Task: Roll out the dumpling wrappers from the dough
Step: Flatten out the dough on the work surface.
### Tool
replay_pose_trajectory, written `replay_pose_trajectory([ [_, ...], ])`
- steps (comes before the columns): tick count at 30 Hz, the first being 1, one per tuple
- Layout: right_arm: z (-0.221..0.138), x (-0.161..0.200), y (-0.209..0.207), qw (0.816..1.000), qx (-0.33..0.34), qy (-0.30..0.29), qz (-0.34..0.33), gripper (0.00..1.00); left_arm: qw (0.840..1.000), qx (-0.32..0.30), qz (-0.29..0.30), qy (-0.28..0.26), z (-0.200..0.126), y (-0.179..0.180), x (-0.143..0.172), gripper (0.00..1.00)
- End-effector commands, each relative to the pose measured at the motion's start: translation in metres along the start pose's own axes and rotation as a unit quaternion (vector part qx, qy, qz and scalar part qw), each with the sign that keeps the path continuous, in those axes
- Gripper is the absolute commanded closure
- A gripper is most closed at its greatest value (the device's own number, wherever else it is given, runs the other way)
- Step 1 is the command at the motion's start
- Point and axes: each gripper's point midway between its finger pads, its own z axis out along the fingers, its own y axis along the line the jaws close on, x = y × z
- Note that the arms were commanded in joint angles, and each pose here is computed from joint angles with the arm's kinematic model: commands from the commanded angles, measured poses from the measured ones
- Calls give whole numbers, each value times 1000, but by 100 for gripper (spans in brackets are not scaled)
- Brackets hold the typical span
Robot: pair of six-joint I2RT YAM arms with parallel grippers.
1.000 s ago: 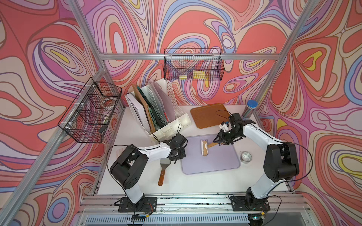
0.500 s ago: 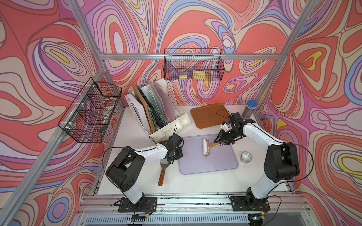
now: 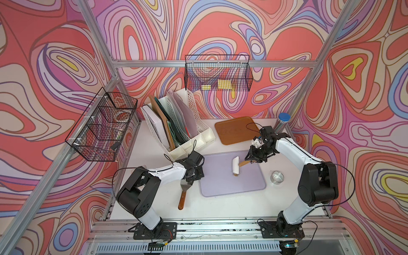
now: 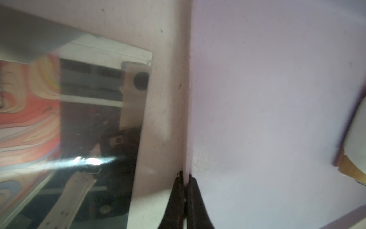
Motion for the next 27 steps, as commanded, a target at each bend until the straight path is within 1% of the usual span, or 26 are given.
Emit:
replay_pose_trajectory([
  [1,-5,18,-115,962,271,28,24,100,993,-110,-32,1,-7,60,5,100],
  [4,-28,19,-137,933,357,32,24,100,993,-115,-31,-4,-10,62,3,100],
  [5,-31,19,-138,931,364,28,25,100,993,-116,-31,-5,-11,63,3,100],
  [7,-31,16,-132,938,346,18,27,100,993,-115,-30,-7,-12,62,3,100],
  [13,-44,8,-129,928,371,-4,13,100,993,-113,-28,-6,-12,61,3,100],
  [17,-58,-1,-113,936,352,-32,5,100,993,-113,-27,-9,-13,61,1,100],
  [19,-61,-5,-93,946,322,-43,-9,100,993,-112,-26,-8,-14,59,0,100],
  [21,-59,-7,-66,961,272,-51,-26,100,994,-109,-25,-6,-13,57,1,100],
  [23,-51,-7,-30,978,197,-51,-48,100,994,-103,-25,-5,-12,55,0,100],
  [24,-48,-7,-13,984,162,-54,-58,100,995,-101,-23,-5,-12,52,0,100],
  [26,-41,-5,30,992,74,-58,-81,100,995,-99,-18,-6,-13,48,-1,100],
  [27,-39,-4,46,993,44,-60,-87,100,995,-98,-16,-6,-13,46,0,100],
])
